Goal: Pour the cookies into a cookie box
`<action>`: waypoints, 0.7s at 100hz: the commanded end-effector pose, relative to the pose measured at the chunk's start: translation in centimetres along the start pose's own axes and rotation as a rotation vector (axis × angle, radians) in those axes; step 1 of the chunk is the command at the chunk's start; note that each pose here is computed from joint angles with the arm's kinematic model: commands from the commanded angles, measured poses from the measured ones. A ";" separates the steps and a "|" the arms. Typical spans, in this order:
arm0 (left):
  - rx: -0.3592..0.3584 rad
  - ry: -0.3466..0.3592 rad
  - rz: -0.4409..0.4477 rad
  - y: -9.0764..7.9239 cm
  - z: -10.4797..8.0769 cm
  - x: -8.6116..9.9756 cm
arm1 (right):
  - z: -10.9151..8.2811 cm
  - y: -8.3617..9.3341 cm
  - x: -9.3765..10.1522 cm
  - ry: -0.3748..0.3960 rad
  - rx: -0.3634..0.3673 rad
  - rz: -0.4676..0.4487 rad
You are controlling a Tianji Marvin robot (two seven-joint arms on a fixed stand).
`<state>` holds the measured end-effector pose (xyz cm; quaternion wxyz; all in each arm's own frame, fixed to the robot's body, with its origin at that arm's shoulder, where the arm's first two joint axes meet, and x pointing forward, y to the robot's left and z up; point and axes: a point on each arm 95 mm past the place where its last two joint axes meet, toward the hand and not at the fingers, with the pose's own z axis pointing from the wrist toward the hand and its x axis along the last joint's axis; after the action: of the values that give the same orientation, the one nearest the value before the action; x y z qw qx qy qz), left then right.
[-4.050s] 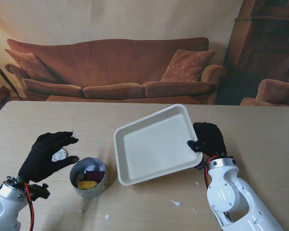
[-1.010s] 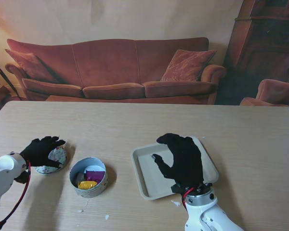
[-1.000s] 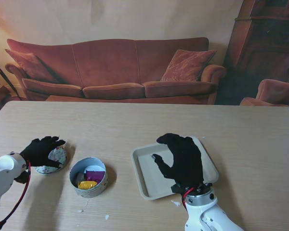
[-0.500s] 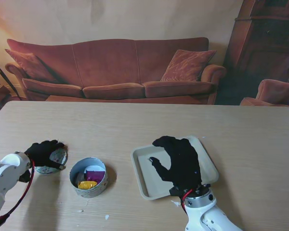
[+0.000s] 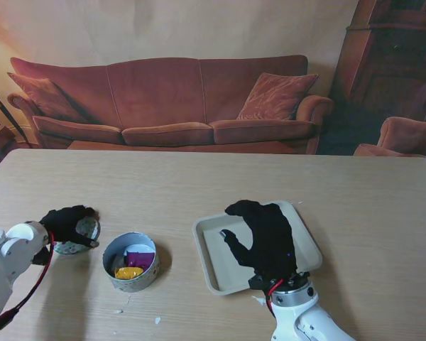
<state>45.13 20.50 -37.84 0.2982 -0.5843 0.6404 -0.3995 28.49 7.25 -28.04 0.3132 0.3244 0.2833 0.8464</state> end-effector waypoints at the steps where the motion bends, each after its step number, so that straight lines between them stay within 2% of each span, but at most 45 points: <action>1: -0.124 -0.022 -0.005 4.6 0.0 -0.3 | 0.0 -0.2 0.4 0.000 0.013 0.011; 29: -0.130 -0.051 0.011 6.2 0.8 -0.4 | 0.0 -0.4 0.3 -0.001 0.028 0.014; 45: -0.126 -0.055 0.040 5.9 0.7 -0.6 | -0.1 -0.4 0.2 0.006 0.033 0.002; 53: -0.081 -0.042 0.070 5.6 0.7 -0.8 | -0.1 -0.4 0.2 0.008 0.036 0.000; 70: -0.062 -0.041 0.092 5.0 0.4 -0.9 | -0.1 -0.3 0.2 0.011 0.035 -0.005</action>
<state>46.25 20.70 -38.07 0.3500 -0.5433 0.6445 -0.4085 28.56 7.34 -28.18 0.3118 0.3222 0.2971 0.8431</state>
